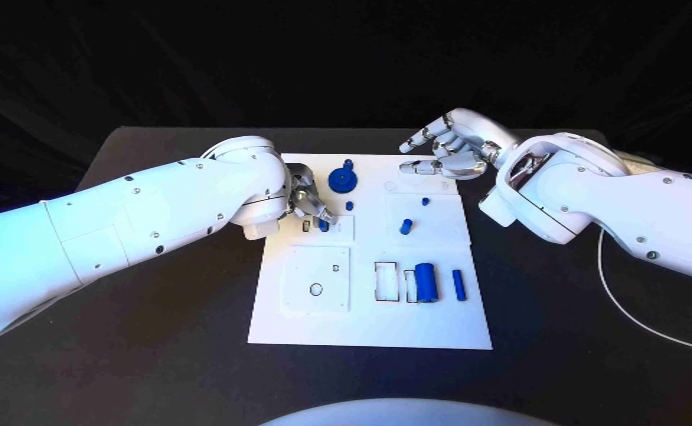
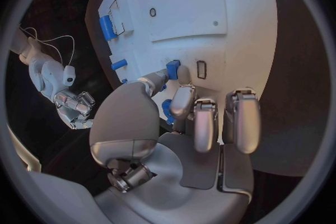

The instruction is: Assemble the parts on the task board

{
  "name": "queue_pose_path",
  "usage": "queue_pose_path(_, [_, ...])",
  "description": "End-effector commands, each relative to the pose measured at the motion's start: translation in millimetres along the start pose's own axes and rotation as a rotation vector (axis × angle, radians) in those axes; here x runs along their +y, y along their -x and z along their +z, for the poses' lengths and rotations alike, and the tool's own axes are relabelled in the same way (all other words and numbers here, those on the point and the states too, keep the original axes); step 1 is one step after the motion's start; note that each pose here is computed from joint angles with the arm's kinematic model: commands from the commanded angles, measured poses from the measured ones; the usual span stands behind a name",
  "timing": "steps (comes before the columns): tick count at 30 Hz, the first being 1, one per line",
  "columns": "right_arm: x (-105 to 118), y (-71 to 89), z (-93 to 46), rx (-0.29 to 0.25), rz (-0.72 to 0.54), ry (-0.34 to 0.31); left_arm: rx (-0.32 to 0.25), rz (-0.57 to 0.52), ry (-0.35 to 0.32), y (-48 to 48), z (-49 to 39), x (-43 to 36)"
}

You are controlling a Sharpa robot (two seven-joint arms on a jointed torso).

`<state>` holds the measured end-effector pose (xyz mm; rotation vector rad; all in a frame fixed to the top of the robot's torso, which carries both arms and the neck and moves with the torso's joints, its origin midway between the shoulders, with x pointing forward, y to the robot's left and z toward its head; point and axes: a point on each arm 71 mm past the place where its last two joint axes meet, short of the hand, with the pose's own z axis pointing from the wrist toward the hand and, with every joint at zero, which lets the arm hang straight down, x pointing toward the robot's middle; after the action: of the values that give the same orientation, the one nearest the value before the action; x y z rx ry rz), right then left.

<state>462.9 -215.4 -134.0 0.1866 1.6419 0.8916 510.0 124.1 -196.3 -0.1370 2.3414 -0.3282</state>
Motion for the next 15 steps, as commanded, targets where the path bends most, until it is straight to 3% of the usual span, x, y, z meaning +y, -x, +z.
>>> queue_pose_path(1, [1.1,-0.6,-0.4,0.003,-0.002,0.011,0.063,0.037,0.113,-13.2,4.0,8.4])
queue_pose_path(15, [0.1,0.3,-1.4,0.003,0.003,0.008,0.058,0.057,0.129,-12.1,3.4,12.5])
